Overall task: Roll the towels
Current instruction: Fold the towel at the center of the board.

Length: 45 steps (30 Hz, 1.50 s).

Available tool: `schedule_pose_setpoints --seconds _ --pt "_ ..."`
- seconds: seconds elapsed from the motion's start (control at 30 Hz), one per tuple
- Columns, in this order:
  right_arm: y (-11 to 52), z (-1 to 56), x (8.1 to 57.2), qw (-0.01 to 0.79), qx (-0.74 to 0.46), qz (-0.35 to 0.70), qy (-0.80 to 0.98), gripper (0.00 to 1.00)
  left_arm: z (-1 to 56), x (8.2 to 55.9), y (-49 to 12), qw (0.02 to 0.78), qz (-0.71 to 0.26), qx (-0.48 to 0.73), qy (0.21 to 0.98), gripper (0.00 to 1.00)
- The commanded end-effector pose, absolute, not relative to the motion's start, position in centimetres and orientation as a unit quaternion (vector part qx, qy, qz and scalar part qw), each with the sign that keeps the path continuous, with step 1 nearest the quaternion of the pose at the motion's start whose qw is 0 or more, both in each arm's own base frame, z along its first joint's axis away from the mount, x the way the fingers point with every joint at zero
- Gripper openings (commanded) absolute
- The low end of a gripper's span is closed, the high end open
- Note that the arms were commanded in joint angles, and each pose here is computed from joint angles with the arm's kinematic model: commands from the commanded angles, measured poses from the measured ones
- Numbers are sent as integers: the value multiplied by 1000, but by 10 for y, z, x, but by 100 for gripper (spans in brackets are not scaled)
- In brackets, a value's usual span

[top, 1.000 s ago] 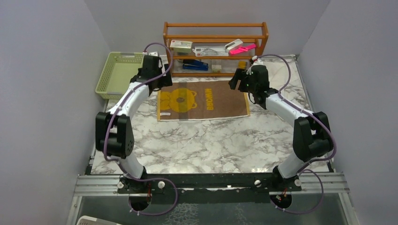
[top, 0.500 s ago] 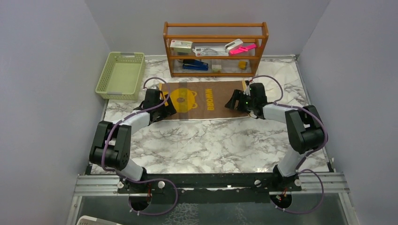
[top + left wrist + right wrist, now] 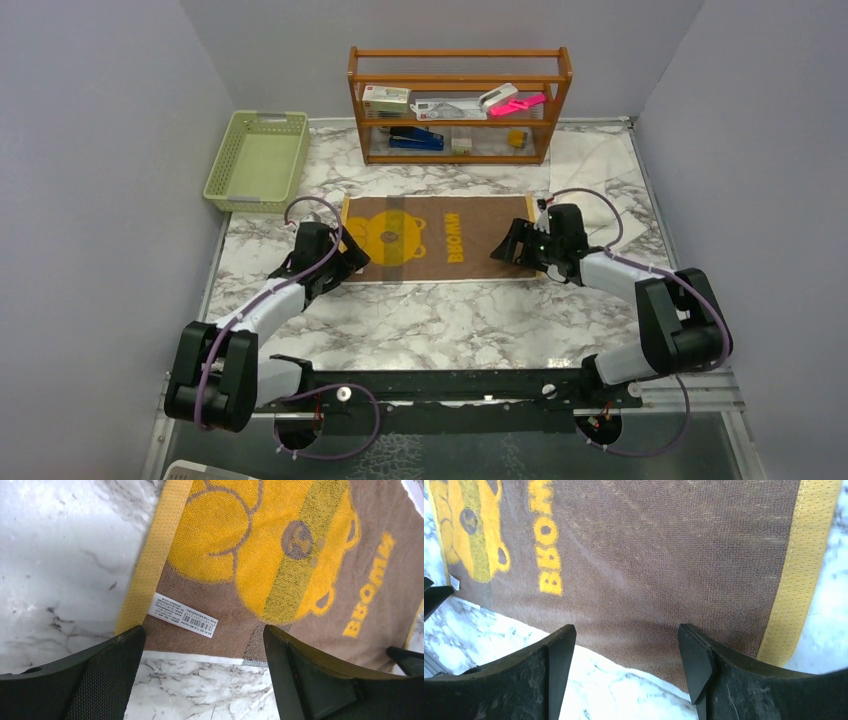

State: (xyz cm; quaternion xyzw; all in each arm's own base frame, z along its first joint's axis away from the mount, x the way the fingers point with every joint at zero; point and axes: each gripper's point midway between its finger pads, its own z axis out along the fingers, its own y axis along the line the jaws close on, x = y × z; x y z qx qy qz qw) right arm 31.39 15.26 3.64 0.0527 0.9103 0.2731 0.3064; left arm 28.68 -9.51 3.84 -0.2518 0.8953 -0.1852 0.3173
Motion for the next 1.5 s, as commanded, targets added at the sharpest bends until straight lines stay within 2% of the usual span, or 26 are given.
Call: schedule_pose_setpoints --seconds 0.0,0.17,0.37,0.47,0.57,0.73,0.77,0.8,0.87,1.1,1.47 --pt "133 6 259 219 80 230 945 77 13 240 -95 240 -181 -288 909 92" --pt "139 49 293 292 59 246 922 78 60 277 -91 304 -171 -253 902 91" --pt "146 140 362 438 11 251 863 80 170 361 -89 407 -134 -111 897 99" --pt "145 172 392 485 3 241 841 80 208 389 -91 422 -130 -39 896 99" --pt "148 189 408 510 6 256 821 80 214 412 -87 411 -107 25 905 98" --pt "159 193 417 517 5 289 806 80 180 438 -79 371 -66 77 923 85" --pt "160 189 417 514 5 292 807 80 167 443 -77 358 -58 86 928 79" --pt "162 186 417 511 2 296 807 80 154 447 -74 346 -49 92 932 68" --pt "164 180 414 503 -1 302 810 80 136 451 -71 326 -44 100 939 61" --pt "165 173 403 492 -15 303 816 80 80 450 -60 271 -45 99 956 61" --pt "167 167 394 483 -23 308 820 80 35 449 -60 238 -53 90 966 61"
